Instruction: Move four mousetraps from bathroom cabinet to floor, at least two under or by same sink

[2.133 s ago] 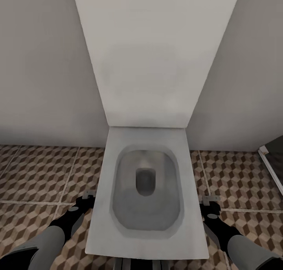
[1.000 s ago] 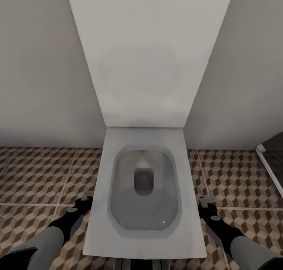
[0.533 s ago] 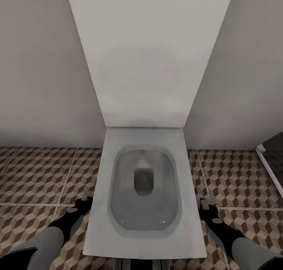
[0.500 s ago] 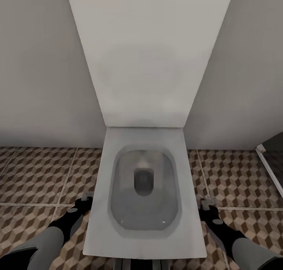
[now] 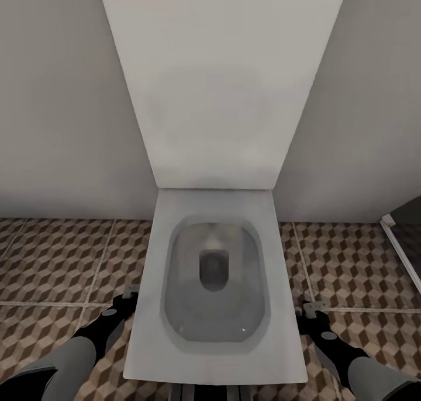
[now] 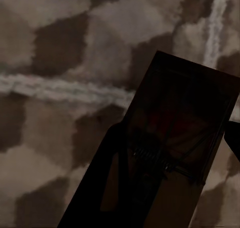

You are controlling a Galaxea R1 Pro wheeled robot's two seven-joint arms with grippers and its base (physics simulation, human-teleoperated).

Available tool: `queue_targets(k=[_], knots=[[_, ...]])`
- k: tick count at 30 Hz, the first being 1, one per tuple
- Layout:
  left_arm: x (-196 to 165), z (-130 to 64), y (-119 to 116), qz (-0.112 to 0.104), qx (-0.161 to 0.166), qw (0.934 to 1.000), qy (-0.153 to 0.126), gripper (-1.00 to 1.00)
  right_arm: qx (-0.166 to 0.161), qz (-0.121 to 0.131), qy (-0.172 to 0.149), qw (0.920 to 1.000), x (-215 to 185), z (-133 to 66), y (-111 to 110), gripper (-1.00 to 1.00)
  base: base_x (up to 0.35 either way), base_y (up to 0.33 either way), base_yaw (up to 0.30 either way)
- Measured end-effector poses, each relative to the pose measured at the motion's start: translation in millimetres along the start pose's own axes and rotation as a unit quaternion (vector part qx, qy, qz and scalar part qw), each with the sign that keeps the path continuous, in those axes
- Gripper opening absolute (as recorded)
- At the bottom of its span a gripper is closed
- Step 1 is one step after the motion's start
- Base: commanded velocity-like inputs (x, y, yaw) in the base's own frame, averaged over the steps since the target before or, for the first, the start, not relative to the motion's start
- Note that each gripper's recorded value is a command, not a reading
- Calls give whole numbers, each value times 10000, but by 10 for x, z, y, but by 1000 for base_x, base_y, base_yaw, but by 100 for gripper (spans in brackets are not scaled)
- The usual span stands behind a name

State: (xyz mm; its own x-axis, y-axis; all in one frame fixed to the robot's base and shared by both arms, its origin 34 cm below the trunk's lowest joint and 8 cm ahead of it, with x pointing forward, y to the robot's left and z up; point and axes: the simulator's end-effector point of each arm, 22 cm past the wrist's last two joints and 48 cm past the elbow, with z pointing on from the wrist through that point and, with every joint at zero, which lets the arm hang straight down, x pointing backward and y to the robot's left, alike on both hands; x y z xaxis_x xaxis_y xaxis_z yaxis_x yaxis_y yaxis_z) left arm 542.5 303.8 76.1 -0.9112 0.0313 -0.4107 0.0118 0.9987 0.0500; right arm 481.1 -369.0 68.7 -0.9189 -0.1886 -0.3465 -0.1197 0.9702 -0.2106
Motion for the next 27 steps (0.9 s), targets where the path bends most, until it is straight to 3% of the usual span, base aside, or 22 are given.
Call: queue_targets(k=[19,27], knots=[[455,-46,-79,-38,81,9990,435,-100,10,-7,89,10000,116,-16,10,-100,0,0,0],[518,-60,-89,-52,94,9991,420,-100,-6,-7,103,9999,132,-19,41,-100,0,0,0]])
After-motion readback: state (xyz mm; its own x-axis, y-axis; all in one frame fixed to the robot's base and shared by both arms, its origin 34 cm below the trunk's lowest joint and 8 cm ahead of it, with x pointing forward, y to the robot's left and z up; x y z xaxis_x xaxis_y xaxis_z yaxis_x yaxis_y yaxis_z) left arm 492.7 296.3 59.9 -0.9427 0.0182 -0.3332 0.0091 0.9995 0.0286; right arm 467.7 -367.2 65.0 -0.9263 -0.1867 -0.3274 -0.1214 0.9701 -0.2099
